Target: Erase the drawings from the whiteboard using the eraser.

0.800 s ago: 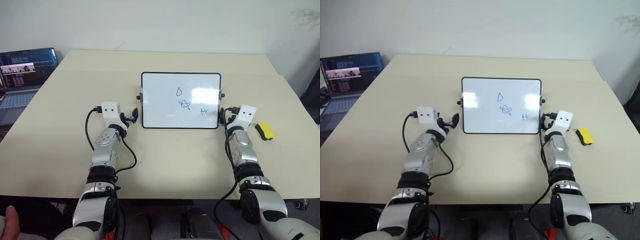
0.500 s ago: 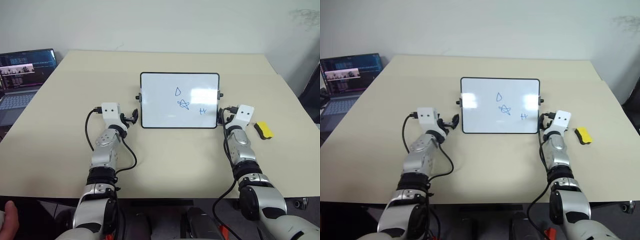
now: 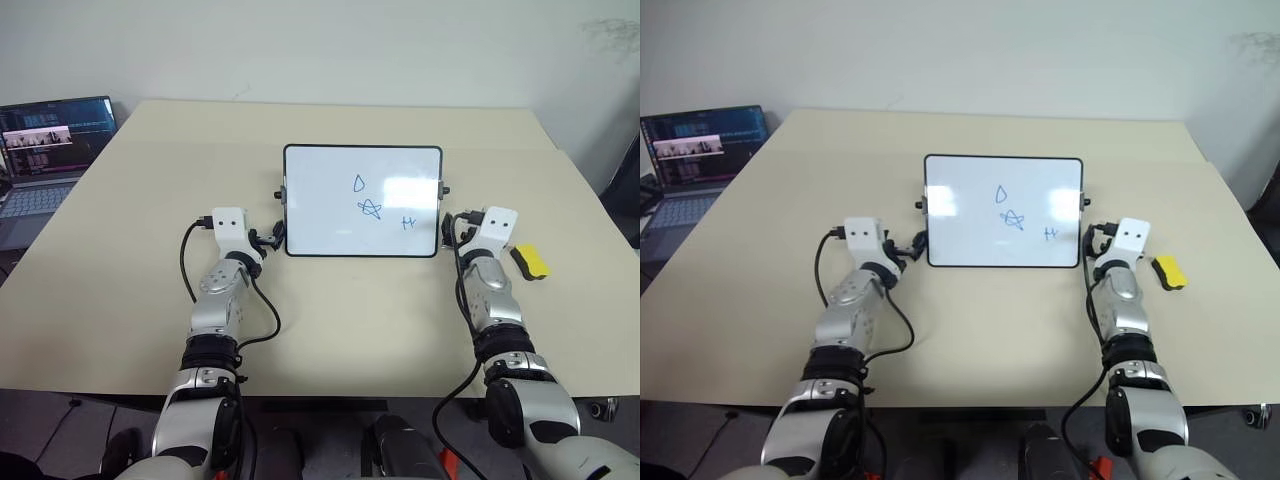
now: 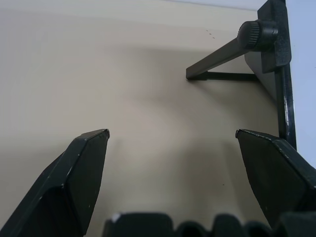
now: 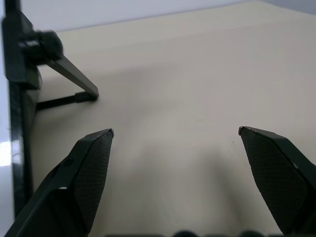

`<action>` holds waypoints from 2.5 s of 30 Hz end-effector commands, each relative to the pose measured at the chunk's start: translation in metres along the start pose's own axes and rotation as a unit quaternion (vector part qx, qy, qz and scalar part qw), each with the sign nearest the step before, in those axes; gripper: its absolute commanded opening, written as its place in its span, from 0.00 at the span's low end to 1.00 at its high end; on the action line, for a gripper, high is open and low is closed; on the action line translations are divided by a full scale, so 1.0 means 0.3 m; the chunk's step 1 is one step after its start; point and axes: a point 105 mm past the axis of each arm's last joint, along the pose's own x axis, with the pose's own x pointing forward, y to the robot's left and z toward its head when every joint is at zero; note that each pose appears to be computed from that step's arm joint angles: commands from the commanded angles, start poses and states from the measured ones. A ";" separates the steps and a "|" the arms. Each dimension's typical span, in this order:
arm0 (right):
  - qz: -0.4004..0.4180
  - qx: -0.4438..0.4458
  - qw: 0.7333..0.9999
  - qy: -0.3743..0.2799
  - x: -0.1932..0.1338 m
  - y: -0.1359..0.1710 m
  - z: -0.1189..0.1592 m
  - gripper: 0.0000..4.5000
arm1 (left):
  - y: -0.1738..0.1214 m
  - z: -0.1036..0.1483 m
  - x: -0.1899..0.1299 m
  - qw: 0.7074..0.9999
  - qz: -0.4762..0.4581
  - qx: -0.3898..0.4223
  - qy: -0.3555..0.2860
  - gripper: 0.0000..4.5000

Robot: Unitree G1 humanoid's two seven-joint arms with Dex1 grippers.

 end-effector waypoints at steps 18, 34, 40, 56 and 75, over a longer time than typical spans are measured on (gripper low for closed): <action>-0.002 -0.057 0.998 0.016 -0.096 -0.213 0.355 0.99 | -0.070 0.433 -0.198 0.931 -0.351 0.027 -0.097 1.00; 0.006 -0.109 0.959 0.261 -0.154 -0.479 0.197 0.99 | -0.563 0.137 -0.215 0.824 -0.557 0.096 0.034 1.00; 0.041 -0.099 0.954 0.281 -0.156 -0.470 0.152 0.99 | -0.581 0.125 -0.240 0.814 -0.572 0.092 0.036 1.00; 0.066 -0.088 0.962 0.251 -0.138 -0.442 0.206 0.99 | -0.567 0.116 -0.238 0.822 -0.561 0.091 0.038 1.00; 0.055 -0.090 0.957 0.272 -0.148 -0.429 0.139 0.99 | -0.556 0.111 -0.241 0.824 -0.558 0.091 0.045 1.00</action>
